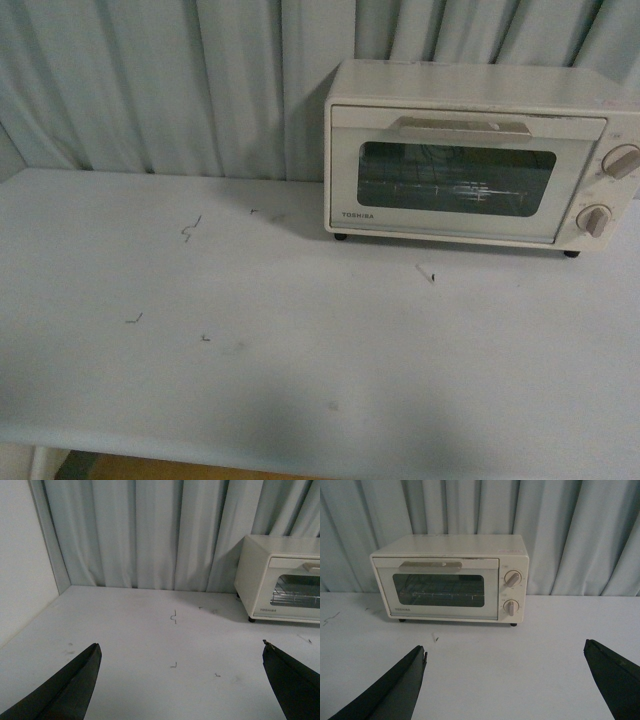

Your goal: Open oven

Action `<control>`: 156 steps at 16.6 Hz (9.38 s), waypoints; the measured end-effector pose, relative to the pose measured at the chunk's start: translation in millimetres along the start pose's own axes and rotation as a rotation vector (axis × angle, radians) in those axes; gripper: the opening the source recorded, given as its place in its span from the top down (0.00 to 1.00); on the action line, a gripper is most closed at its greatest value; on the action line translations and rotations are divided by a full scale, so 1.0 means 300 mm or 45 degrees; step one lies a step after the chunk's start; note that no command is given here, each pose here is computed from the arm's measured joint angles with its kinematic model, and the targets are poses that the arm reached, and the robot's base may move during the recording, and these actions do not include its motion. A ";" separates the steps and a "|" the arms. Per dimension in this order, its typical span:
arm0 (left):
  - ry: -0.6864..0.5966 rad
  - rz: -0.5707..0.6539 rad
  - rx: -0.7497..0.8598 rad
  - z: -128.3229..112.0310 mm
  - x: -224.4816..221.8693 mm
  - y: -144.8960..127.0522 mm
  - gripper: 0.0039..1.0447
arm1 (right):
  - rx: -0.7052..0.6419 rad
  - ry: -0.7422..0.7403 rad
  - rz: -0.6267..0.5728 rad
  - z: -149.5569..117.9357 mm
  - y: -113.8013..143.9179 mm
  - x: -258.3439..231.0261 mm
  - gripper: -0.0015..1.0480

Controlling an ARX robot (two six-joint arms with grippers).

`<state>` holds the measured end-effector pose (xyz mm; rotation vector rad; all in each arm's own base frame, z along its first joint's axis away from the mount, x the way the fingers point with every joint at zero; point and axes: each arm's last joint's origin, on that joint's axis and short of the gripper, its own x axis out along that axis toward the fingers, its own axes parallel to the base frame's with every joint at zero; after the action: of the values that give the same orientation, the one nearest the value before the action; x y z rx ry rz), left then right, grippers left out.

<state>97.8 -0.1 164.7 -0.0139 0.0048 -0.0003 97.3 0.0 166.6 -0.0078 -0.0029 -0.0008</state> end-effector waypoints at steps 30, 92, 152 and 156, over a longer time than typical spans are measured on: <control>0.000 0.000 0.000 0.000 0.000 0.000 0.06 | 0.000 0.000 0.000 0.000 0.000 0.000 0.06; 1.461 -0.191 -1.026 -0.339 0.788 -0.702 0.06 | 0.000 0.000 0.000 0.000 0.000 0.000 0.06; 1.466 -0.198 -1.023 -0.339 0.785 -0.707 0.06 | 0.017 0.458 -0.052 -0.045 0.386 0.701 0.98; 1.466 -0.198 -1.023 -0.339 0.785 -0.707 0.06 | 0.035 0.478 -0.056 -0.068 0.385 0.645 0.98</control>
<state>332.6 -213.6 64.9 -0.8165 1.1560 -0.1623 291.1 115.0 145.8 0.0199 0.3726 -0.0460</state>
